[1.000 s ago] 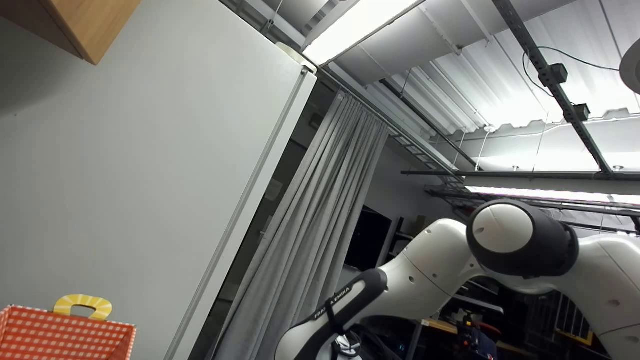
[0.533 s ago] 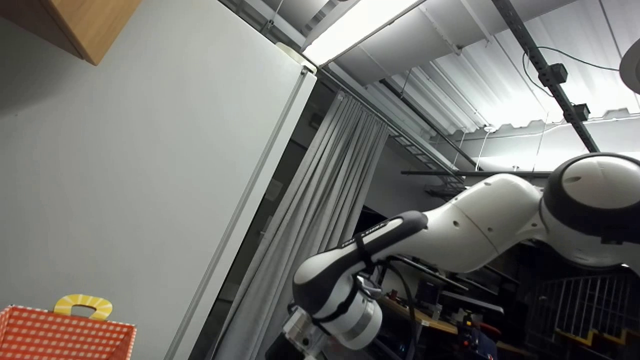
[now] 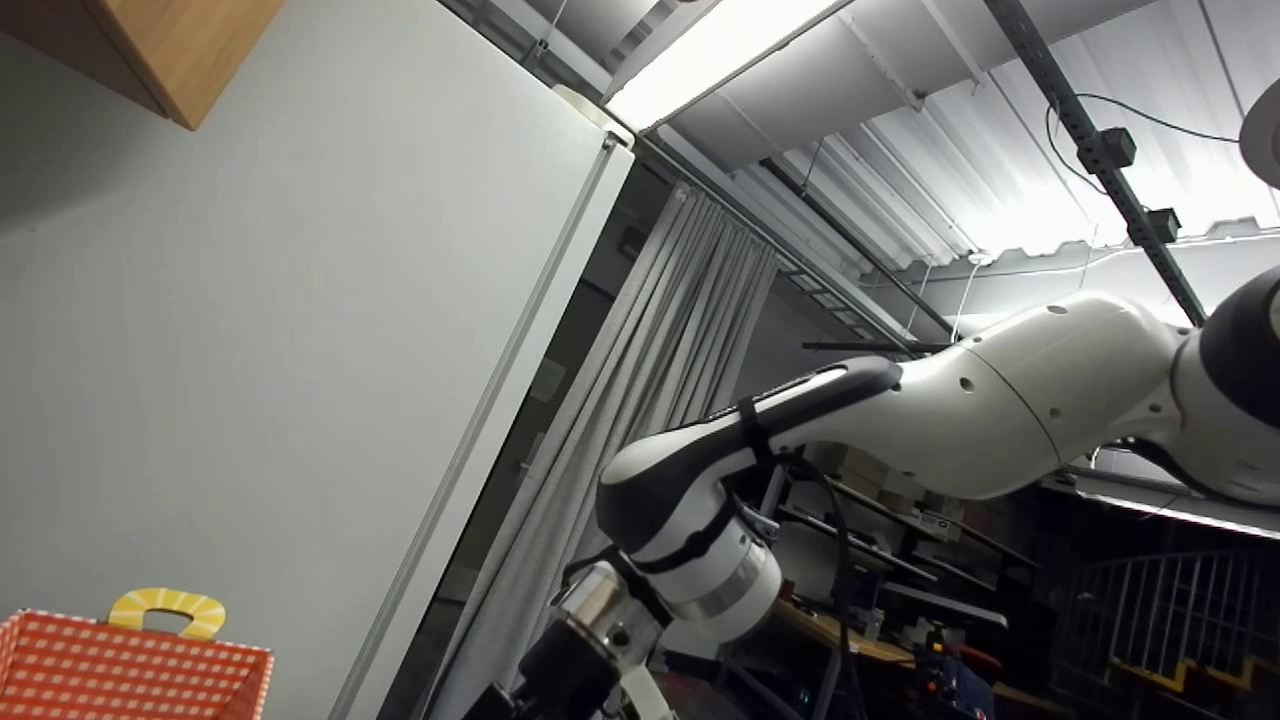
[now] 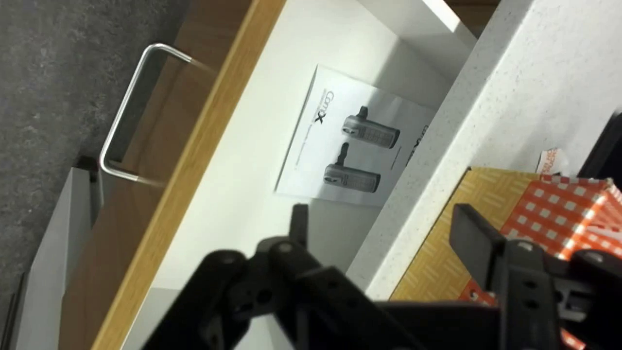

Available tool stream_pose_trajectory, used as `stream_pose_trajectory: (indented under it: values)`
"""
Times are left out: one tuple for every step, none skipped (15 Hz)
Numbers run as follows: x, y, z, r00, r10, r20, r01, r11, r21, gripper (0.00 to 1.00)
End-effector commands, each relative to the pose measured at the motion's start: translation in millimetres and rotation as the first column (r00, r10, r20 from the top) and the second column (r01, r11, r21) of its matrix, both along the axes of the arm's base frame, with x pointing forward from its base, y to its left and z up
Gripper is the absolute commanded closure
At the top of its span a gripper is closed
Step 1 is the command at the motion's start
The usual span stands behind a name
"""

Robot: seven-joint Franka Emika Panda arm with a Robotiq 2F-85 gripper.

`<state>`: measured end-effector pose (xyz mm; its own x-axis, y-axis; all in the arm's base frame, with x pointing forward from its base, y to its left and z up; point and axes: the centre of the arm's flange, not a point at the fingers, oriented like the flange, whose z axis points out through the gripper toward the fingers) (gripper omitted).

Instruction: Open the top drawer of the lower cupboard

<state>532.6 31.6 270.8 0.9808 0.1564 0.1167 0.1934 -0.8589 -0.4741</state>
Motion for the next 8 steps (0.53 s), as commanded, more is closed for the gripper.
stream_pose_trajectory:
  values:
    - [-2,14,-28,0.998,0.052,-0.021,-0.051,0.999,0.008,0.55]
    - [-1,19,-38,0.998,0.061,-0.032,-0.061,0.998,0.005,0.64]
    - [-1,24,-49,0.997,0.065,-0.049,-0.065,0.998,0.002,0.71]
    - [-2,28,-57,0.995,0.07,-0.064,-0.07,0.998,0.0,0.78]
    - [-3,31,-65,0.994,0.076,-0.078,-0.076,0.997,-0.005,0.86]
    - [-4,34,-71,0.993,0.082,-0.09,-0.083,0.997,-0.008,0.93]
    - [-4,36,-77,0.992,0.086,-0.096,-0.088,0.996,-0.016,0.99]
    - [-4,36,-81,0.991,0.09,-0.101,-0.092,0.996,-0.021,1.0]
